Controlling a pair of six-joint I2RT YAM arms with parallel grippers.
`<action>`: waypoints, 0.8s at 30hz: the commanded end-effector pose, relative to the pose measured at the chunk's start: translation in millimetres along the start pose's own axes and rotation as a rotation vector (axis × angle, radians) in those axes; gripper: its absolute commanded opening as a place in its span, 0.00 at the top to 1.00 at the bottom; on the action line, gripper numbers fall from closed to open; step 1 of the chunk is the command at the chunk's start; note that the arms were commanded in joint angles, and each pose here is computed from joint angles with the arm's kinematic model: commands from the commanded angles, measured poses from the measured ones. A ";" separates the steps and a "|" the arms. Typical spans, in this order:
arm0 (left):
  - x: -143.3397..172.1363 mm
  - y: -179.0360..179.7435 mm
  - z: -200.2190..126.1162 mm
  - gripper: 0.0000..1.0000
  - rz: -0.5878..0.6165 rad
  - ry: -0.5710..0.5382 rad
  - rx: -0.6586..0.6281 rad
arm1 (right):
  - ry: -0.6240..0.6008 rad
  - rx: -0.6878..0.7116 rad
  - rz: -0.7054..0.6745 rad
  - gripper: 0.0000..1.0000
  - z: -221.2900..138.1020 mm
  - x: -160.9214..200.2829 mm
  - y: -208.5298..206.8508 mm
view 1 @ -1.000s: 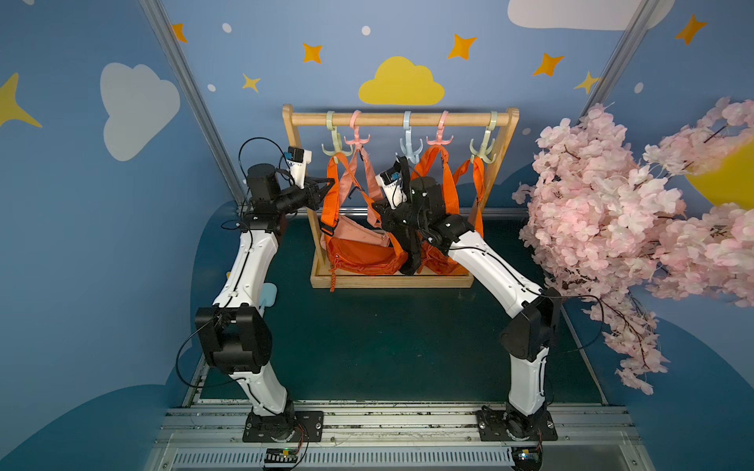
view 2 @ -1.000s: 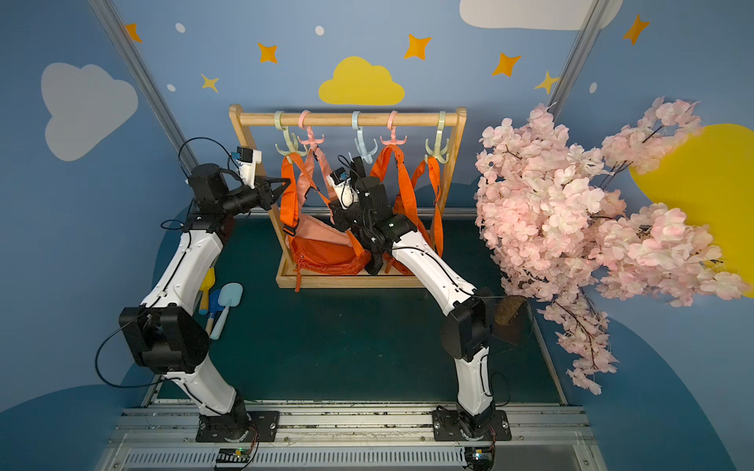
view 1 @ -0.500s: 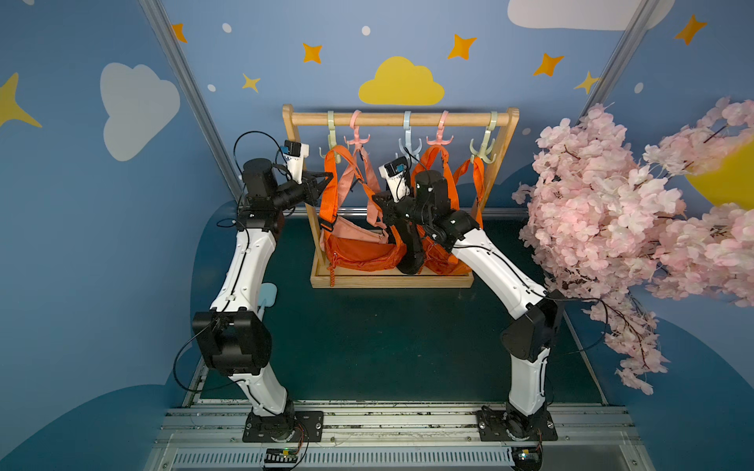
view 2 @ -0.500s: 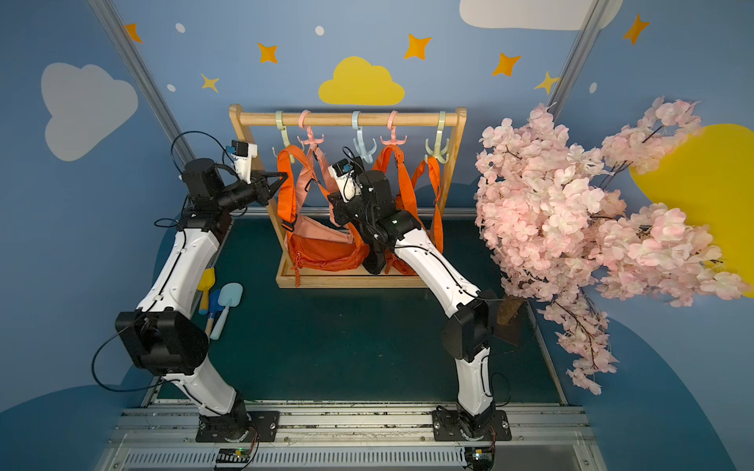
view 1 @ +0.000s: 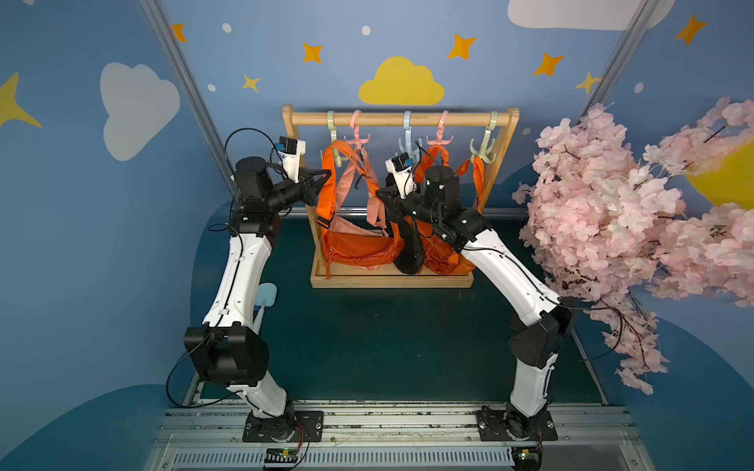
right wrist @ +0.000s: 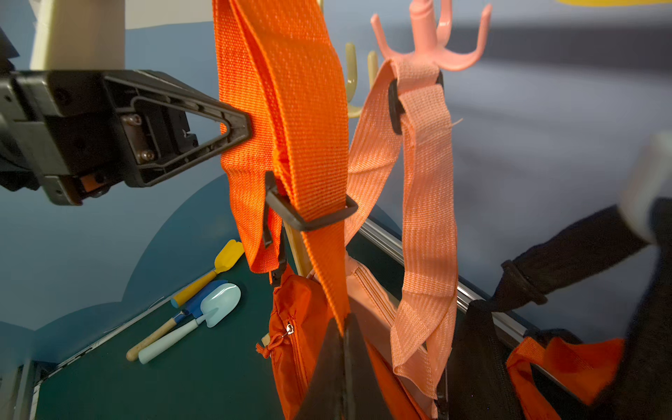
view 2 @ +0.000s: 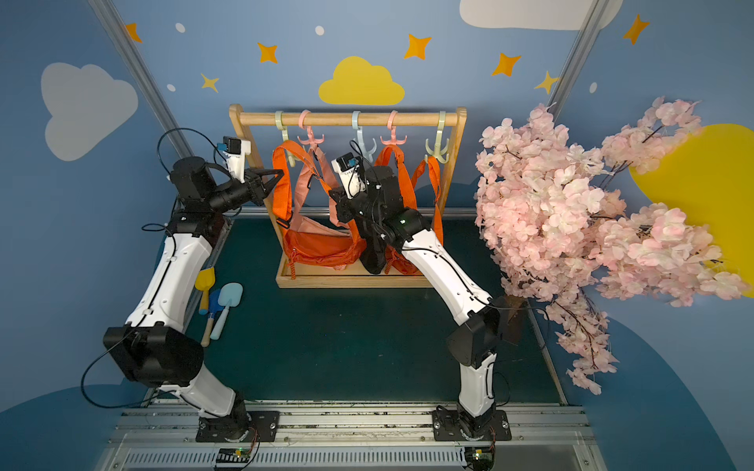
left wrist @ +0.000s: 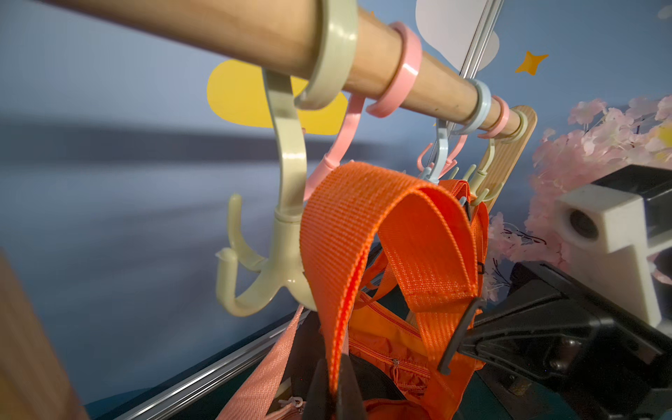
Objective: Take the bag off the hook
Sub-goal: Pick up the bag from the hook, then place the bag at the center of the board.
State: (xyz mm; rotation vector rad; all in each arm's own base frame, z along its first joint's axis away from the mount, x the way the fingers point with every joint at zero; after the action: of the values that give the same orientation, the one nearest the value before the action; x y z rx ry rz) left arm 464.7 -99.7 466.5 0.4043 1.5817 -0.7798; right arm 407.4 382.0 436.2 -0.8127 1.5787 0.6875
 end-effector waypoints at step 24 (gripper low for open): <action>32.0 -86.4 -125.1 0.96 0.115 -0.026 -0.191 | -0.062 -0.360 -0.080 1.00 -87.8 11.9 124.1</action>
State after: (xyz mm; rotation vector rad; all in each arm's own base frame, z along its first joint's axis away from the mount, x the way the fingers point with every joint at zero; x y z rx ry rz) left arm 324.3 -88.6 465.1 0.3716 1.5588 -0.6106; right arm 281.3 376.8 422.6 -1.0374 1.4892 0.8879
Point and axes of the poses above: each gripper's point midway between its finger pads, its own z axis out along the fingers, its own y axis along the line the jaws close on, x = y × z, the point moved 1 cm from there along -z, back along the fingers, and after that the axes turned 4 degrees about -z, right-handed, at the moved point
